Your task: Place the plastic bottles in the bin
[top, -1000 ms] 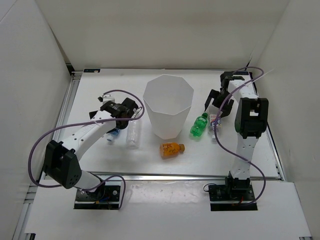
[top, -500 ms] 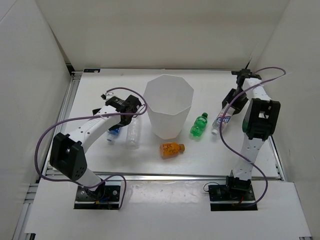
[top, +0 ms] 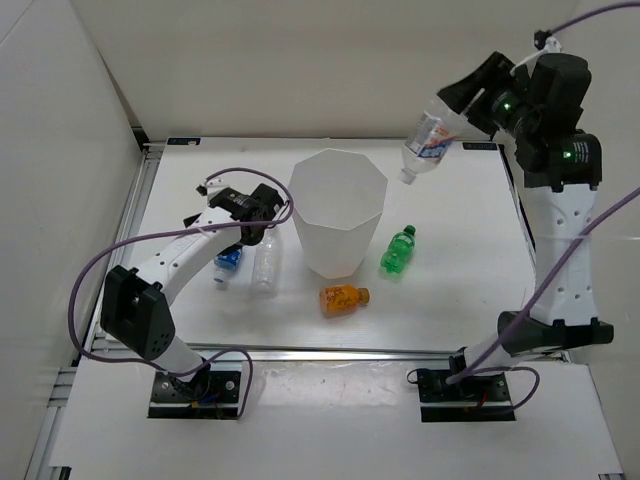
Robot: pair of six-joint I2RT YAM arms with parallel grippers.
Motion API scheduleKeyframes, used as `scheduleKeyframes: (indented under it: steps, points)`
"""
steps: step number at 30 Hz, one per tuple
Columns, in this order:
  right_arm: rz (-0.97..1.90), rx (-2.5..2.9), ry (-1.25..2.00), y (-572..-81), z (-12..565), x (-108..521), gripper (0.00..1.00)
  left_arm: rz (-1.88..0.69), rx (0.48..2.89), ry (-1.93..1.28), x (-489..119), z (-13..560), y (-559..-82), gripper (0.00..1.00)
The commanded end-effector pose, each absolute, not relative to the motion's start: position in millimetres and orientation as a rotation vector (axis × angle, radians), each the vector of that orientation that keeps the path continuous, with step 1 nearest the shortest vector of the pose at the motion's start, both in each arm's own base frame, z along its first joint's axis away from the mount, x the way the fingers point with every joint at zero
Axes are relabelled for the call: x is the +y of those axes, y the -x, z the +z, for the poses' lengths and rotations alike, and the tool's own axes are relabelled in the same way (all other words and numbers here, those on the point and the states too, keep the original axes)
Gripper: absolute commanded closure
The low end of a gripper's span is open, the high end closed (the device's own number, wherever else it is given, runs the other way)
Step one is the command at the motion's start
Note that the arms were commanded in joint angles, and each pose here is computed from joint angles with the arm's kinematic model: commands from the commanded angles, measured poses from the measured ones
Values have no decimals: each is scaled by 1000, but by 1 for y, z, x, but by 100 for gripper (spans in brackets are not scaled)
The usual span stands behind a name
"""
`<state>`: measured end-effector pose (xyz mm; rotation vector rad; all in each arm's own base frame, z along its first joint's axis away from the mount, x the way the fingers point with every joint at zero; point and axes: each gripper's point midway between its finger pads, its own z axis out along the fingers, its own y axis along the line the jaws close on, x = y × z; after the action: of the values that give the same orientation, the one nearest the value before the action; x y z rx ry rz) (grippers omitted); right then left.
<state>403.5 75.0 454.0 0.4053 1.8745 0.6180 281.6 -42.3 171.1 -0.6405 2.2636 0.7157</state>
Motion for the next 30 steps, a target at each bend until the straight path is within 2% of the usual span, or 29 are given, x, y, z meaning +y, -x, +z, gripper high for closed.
scheduleKeyframes:
  steps: [1, 3, 5, 6, 7, 9, 12, 13, 15, 16, 19, 22, 25, 26, 29, 30]
  points:
    - [807, 1786, -132, -410, 487, 137, 92, 708, 2189, 704, -27, 196, -268, 0]
    - [830, 1752, 21, -408, 501, 175, 90, 692, 2161, 720, -25, 200, -268, 0]
    - [833, 1794, 83, -410, 486, 207, 87, 675, 2113, 738, -20, 205, -267, 0]
    - [826, 1803, 104, -411, 480, 216, 82, 647, 2098, 751, -22, 208, -269, 0]
    - [830, 1817, 112, -412, 475, 224, 69, 645, 2100, 741, -22, 208, -271, 0]
    - [855, 1854, 180, -412, 458, 248, 65, 643, 2090, 730, -21, 214, -271, 0]
    - [897, 1920, 225, -407, 436, 266, 36, 657, 2071, 726, -18, 217, -272, 0]
    - [897, 1929, 216, -401, 436, 266, 17, 688, 2067, 725, -14, 216, -272, 0]
    - [867, 1928, 196, -397, 438, 263, 4, 702, 2062, 725, -12, 217, -270, 0]
    - [836, 1910, 166, -394, 447, 251, 0, 701, 2046, 727, -11, 221, -272, 0]
    - [711, 1819, -13, -402, 480, 198, 0, 720, 2042, 719, -8, 222, -271, 0]
    - [619, 1817, -285, -407, 482, 131, 0, 731, 2045, 718, -6, 223, -270, 0]
    - [560, 1949, -545, -411, 420, 77, 0, 736, 2050, 710, -5, 223, -270, 0]
    - [550, 2071, -639, -413, 368, 68, 0, 726, 2044, 715, -6, 223, -272, 0]
    - [573, 2262, -864, -404, 289, 45, 0, 733, 2066, 693, -7, 219, -271, 0]
    - [564, 2375, -915, -400, 244, 45, 0, 717, 2071, 699, -9, 218, -272, 0]
